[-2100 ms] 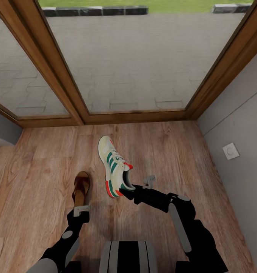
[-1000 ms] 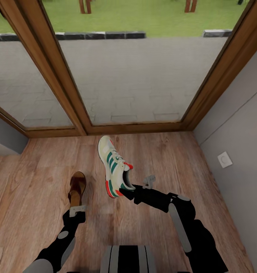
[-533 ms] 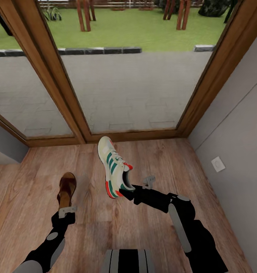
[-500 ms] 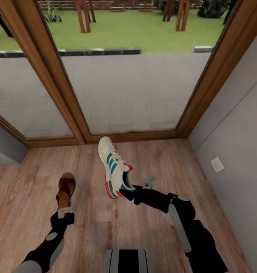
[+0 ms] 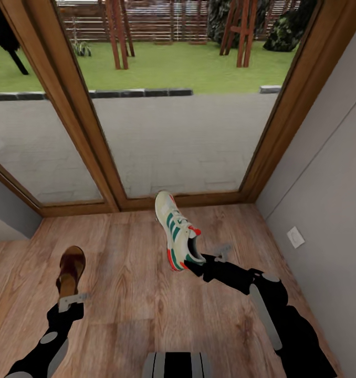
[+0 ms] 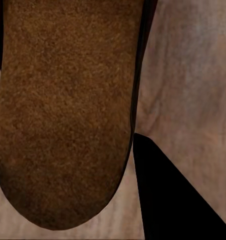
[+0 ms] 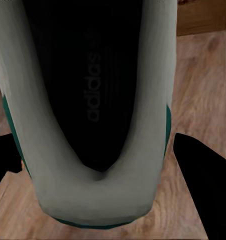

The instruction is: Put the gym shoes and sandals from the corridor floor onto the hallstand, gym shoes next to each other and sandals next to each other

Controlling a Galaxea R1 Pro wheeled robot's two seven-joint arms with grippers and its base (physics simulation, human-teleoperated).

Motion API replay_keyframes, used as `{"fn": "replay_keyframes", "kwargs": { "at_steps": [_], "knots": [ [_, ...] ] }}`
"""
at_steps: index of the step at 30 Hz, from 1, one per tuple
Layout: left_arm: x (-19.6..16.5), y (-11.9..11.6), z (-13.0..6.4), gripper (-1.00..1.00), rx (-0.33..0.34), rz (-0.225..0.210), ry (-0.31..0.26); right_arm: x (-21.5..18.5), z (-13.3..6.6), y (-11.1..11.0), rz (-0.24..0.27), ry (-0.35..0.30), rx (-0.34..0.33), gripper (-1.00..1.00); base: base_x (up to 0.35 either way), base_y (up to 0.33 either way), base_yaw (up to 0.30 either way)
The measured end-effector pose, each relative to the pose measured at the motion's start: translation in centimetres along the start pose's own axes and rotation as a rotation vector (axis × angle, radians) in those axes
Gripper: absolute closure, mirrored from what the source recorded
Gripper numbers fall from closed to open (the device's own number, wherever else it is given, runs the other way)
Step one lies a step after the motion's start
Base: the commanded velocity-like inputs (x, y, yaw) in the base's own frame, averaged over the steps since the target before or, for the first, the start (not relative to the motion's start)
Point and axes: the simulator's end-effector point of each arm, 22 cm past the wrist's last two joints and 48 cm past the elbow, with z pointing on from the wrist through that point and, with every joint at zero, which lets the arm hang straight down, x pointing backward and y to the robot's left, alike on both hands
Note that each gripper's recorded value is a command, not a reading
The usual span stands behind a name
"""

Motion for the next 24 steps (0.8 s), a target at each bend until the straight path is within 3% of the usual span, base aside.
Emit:
{"fn": "replay_keyframes", "kwargs": {
  "at_steps": [1, 4, 5, 7, 9, 11, 12, 15, 20, 24],
  "knots": [
    [-0.2, 0.1, -0.1, 1.0, 0.0, -0.002, -0.004, -0.2, -0.4, -0.7, -0.013, -0.005, 0.022, 1.0, 0.0, 0.0, 0.0],
    [0.1, -0.1, -0.9, 1.0, 0.01, -0.004, -0.008, 0.5, -2.1, -5.6, -0.071, -0.012, 0.189, 1.0, 0.0, 0.0, 0.0],
    [0.5, -0.9, -1.4, 1.0, 0.042, -0.004, -0.015, 2.0, -3.4, -8.8, -0.083, -0.011, 0.293, 1.0, 0.0, 0.0, 0.0],
    [1.0, -1.7, -2.3, 1.0, 0.09, -0.01, -0.033, 4.1, -4.7, -11.0, -0.079, -0.008, 0.362, 1.0, 0.0, 0.0, 0.0],
    [3.1, -2.0, -3.9, 1.0, 0.129, -0.045, -0.039, 10.8, -6.8, -14.6, -0.093, 0.006, 0.491, 1.0, 0.0, 0.0, 0.0],
    [4.1, -1.7, -4.8, 1.0, 0.129, -0.059, -0.032, 11.4, -7.9, -15.6, -0.133, -0.038, 0.554, 1.0, 0.0, 0.0, 0.0],
    [5.3, -1.6, -5.7, 1.0, 0.13, -0.064, -0.027, 14.5, -9.3, -16.9, -0.149, -0.037, 0.63, 1.0, 0.0, 0.0, 0.0],
    [5.6, -1.5, -7.1, 1.0, 0.13, -0.073, -0.077, 18.0, -11.6, -17.9, -0.201, -0.08, 0.729, 1.0, 0.0, 0.0, 0.0],
    [5.0, -1.7, -8.3, 1.0, 0.135, -0.083, -0.123, 20.9, -14.1, -17.6, -0.23, -0.139, 0.791, 1.0, 0.0, 0.0, 0.0],
    [4.9, -1.7, -9.0, 1.0, 0.138, -0.087, -0.138, 22.5, -15.3, -17.3, -0.228, -0.143, 0.81, 1.0, 0.0, 0.0, 0.0]
  ]
}}
